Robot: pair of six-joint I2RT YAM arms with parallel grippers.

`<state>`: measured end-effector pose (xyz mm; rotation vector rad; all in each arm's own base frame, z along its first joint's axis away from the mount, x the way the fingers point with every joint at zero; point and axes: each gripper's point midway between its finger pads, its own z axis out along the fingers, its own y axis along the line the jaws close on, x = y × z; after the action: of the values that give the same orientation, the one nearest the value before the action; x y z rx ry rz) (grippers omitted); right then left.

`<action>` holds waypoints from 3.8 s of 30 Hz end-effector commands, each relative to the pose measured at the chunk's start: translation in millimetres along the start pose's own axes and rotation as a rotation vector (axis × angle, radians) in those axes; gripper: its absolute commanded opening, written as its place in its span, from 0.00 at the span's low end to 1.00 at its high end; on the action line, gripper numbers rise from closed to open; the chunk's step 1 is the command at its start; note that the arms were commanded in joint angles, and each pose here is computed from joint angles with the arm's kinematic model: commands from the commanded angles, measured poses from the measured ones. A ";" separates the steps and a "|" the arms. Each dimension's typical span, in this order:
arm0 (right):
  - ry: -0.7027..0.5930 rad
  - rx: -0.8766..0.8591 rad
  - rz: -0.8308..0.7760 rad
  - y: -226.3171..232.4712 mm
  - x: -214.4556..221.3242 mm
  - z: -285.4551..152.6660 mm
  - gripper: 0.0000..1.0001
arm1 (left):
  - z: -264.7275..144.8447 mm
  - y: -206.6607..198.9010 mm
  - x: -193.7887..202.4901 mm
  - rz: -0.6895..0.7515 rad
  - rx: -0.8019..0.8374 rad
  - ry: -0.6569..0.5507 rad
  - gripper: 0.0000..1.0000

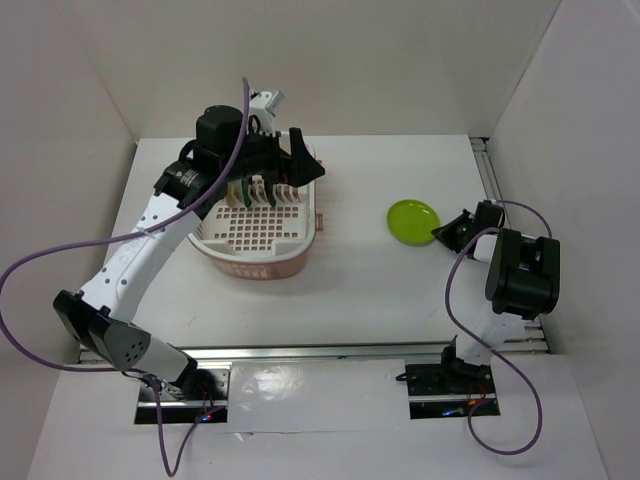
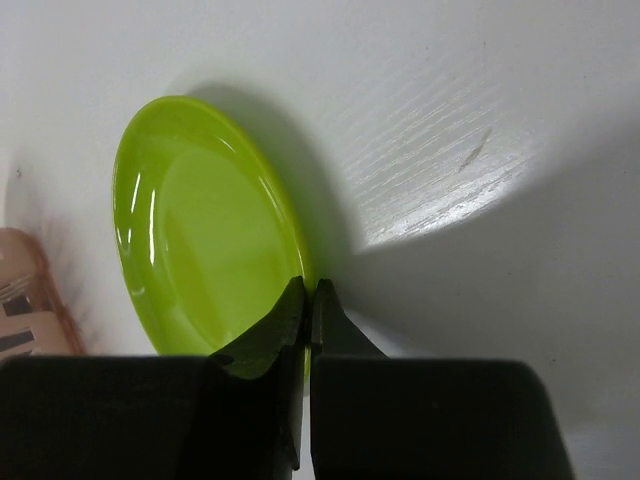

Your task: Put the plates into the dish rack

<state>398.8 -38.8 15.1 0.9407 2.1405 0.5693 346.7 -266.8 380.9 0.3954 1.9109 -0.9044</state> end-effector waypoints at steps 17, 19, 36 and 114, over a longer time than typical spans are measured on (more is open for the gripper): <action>-0.012 -0.669 -0.236 244.8 2.0 -96.4 0.00 | 76.4 20.1 2.5 -0.022 0.038 0.091 1.00; 0.002 -0.717 -0.272 258.6 11.1 -102.6 0.00 | 89.3 26.5 4.6 -0.019 0.034 0.105 1.00; 0.071 -0.967 -0.352 313.0 29.3 -145.8 0.00 | 109.7 63.4 24.7 -0.025 -0.099 0.147 0.88; 0.223 -0.556 -0.476 242.7 115.4 -78.1 1.00 | 81.0 222.0 21.6 0.292 -1.190 0.040 0.00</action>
<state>384.7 187.7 142.7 0.1105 2.1869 0.9581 517.0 -188.3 248.2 0.0123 2.0218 0.4314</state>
